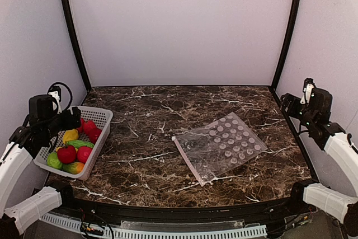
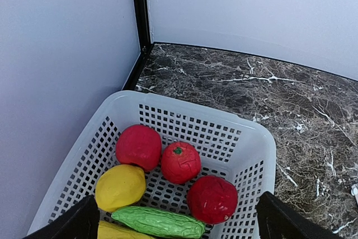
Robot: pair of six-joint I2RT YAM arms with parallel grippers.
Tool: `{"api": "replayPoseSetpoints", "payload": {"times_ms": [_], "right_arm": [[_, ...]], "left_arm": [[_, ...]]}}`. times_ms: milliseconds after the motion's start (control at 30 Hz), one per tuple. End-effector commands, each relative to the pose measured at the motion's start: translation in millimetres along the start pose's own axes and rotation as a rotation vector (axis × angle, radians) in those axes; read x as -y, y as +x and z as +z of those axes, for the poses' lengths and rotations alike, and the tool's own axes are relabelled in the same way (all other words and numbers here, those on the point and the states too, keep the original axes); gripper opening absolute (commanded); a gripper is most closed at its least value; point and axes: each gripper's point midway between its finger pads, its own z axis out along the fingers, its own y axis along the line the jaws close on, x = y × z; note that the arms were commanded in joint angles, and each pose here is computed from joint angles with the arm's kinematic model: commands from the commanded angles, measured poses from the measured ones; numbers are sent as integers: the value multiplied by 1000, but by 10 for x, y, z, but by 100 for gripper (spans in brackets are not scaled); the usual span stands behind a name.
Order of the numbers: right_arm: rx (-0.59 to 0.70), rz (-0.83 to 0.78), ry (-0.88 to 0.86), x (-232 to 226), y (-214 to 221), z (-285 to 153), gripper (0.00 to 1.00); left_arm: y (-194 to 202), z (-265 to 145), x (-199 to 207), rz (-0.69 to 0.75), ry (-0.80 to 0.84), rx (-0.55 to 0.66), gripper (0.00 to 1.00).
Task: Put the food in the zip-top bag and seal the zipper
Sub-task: Pick up the zipper food storage bag from the center of the board.
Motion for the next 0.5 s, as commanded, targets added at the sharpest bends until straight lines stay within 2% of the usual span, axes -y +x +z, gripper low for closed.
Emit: {"api": "replayPoseSetpoints", "payload": {"times_ms": [0, 200, 367, 467], "right_arm": [[36, 23, -8, -24, -182, -49, 99], [16, -11, -59, -128, -214, -52, 99], [-60, -58, -154, -318, -141, 4, 95], [-138, -87, -199, -493, 36, 60, 92]], "left_arm": [[-119, -39, -31, -26, -25, 30, 99], [-171, -51, -35, -44, -27, 49, 99], [-308, -22, 351, 30, 172, 57, 99], [-349, 102, 606, 69, 280, 16, 97]]}}
